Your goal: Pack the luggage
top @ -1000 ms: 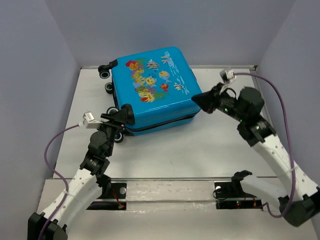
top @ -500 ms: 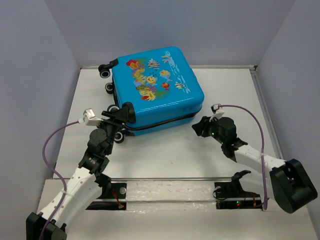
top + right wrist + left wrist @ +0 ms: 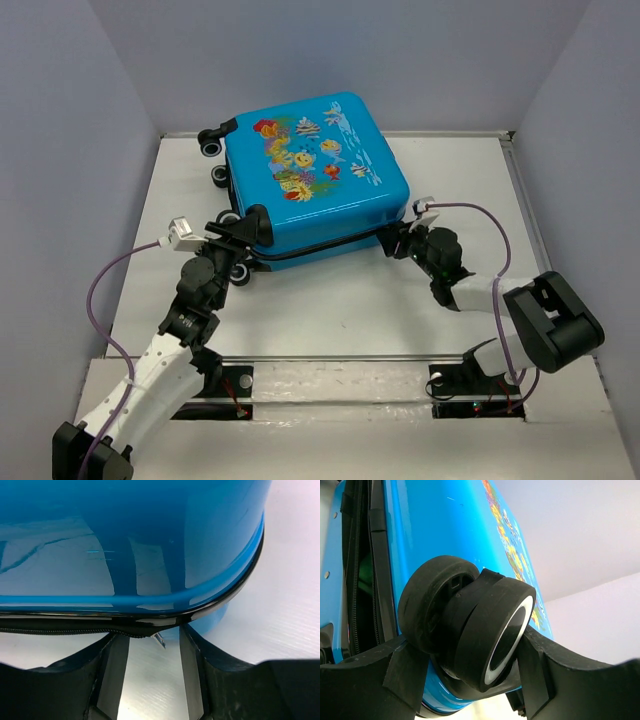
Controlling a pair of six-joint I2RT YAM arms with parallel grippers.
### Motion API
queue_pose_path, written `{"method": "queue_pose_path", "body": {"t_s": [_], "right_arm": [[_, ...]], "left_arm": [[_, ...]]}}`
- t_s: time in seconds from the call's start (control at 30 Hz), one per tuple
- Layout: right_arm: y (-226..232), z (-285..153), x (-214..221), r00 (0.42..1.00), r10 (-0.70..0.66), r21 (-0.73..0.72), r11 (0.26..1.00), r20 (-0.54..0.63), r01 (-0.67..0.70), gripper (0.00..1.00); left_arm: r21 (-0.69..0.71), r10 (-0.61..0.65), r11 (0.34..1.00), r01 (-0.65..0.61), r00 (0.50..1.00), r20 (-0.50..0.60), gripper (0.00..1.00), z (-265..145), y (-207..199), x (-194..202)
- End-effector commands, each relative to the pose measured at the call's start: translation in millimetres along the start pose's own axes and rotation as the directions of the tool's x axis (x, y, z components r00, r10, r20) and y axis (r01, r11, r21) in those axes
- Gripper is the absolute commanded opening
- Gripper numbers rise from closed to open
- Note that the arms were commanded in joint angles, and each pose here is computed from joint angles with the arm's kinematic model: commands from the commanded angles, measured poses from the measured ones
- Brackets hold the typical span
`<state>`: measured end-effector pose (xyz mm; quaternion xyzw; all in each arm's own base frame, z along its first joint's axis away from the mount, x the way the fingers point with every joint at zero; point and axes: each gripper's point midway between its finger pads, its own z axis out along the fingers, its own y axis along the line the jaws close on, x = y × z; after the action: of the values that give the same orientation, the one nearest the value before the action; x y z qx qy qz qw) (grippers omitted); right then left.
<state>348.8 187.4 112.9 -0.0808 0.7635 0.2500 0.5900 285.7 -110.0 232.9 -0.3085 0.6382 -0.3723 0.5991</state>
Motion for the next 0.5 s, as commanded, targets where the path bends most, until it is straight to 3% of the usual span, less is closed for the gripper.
{"method": "queue_pose_path", "body": {"t_s": [0.0, 0.27, 0.47], "right_arm": [[-9.1, 2.8, -62.7, 0.965, -0.061, 0.074, 0.996, 0.253, 0.044, 0.48], [-5.1, 4.3, -51.8, 0.969, -0.059, 0.038, 0.998, 0.239, 0.052, 0.47], [6.7, 19.2, -66.9, 0.961, -0.075, -0.014, 0.997, 0.265, 0.081, 0.32]], "left_arm": [[0.022, 0.2, 0.98, -0.199, 0.973, -0.113, 0.06, -7.0, 13.2, 25.4], [0.037, 0.199, 0.98, -0.196, 0.973, -0.121, 0.06, -5.7, 9.8, 27.4], [0.033, 0.199, 0.98, -0.196, 0.973, -0.116, 0.06, -6.6, 9.7, 25.5]]}}
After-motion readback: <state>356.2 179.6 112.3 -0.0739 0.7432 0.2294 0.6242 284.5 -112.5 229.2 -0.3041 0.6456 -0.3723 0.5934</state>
